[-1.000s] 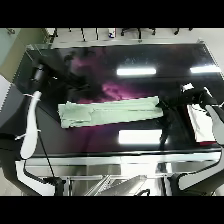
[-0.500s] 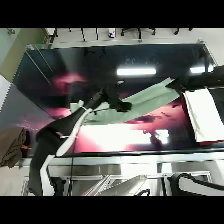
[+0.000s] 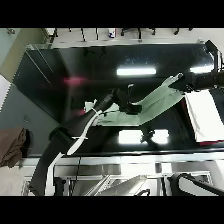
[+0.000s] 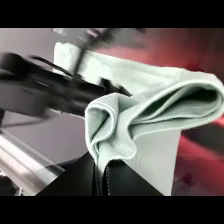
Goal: Fold the shirts.
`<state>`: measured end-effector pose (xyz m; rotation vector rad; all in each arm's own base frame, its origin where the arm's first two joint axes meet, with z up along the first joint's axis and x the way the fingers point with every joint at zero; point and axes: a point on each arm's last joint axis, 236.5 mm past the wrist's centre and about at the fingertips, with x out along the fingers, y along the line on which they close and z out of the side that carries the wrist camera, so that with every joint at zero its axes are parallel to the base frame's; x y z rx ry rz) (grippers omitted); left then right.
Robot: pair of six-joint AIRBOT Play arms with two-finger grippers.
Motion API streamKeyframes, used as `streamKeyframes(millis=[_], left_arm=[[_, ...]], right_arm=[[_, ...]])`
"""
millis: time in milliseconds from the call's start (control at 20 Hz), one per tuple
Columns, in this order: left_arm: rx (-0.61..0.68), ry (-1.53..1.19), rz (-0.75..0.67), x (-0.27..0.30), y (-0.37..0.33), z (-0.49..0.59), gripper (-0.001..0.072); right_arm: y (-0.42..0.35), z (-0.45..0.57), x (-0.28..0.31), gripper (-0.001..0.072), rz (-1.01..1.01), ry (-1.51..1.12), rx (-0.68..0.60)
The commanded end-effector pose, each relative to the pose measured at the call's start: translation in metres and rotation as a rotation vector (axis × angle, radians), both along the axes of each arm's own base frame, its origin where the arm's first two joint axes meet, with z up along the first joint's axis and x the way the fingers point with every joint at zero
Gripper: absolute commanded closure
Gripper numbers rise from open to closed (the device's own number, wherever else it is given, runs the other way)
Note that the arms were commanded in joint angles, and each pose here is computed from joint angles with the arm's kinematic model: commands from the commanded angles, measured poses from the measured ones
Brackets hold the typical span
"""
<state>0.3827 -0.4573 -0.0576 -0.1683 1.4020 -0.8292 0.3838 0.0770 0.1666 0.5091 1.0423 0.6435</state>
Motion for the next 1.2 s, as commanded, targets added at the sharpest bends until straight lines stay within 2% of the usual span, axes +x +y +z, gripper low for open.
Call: streamKeyframes(millis=[0,150,250,350,500,550,600,650,750,850,1000,1150], left_arm=[[-0.045,-0.038,-0.088,-0.001,0.050,0.088,0.0694],[-0.061,-0.209,-0.017,0.008,0.142,0.213,0.0694],[-0.004,-0.436,0.144,0.017,0.223,0.293,0.0694],[0.052,-0.619,0.319,0.004,0.299,0.361,0.0694],[0.054,-0.778,0.483,-0.043,0.363,0.423,0.0694],[0.060,-0.807,0.523,-0.059,0.376,0.431,0.0694],[0.065,-0.826,0.557,-0.071,0.385,0.433,0.0694],[0.068,-0.843,0.594,-0.080,0.394,0.432,0.0694],[0.068,-0.858,0.640,-0.092,0.402,0.423,0.0694],[0.068,-0.862,0.672,-0.100,0.407,0.411,0.0694],[0.056,-0.871,0.695,-0.106,0.408,0.396,0.0693],[0.060,-0.848,0.696,-0.111,0.407,0.381,0.0694]], right_arm=[[0.012,-0.002,-0.001,0.0692,0.012,0.033,0.020],[0.052,0.007,0.017,0.0692,-0.008,-0.016,0.054],[0.111,0.009,0.028,0.0692,0.022,-0.066,0.079],[0.197,-0.006,0.035,0.0692,0.063,-0.103,0.113],[0.349,-0.081,0.031,0.0690,0.045,-0.153,0.141],[0.392,-0.115,0.018,0.0634,0.039,-0.175,0.131],[0.429,-0.151,0.001,0.0330,0.048,-0.182,0.113],[0.449,-0.178,-0.013,0.0127,0.078,-0.166,0.092],[0.446,-0.185,-0.019,0.0139,0.132,-0.111,0.073],[0.409,-0.157,0.005,0.0139,0.132,-0.087,0.072],[0.306,-0.102,0.047,0.0138,0.111,-0.060,0.039],[0.175,-0.093,0.061,0.0127,0.047,0.079,-0.058]])
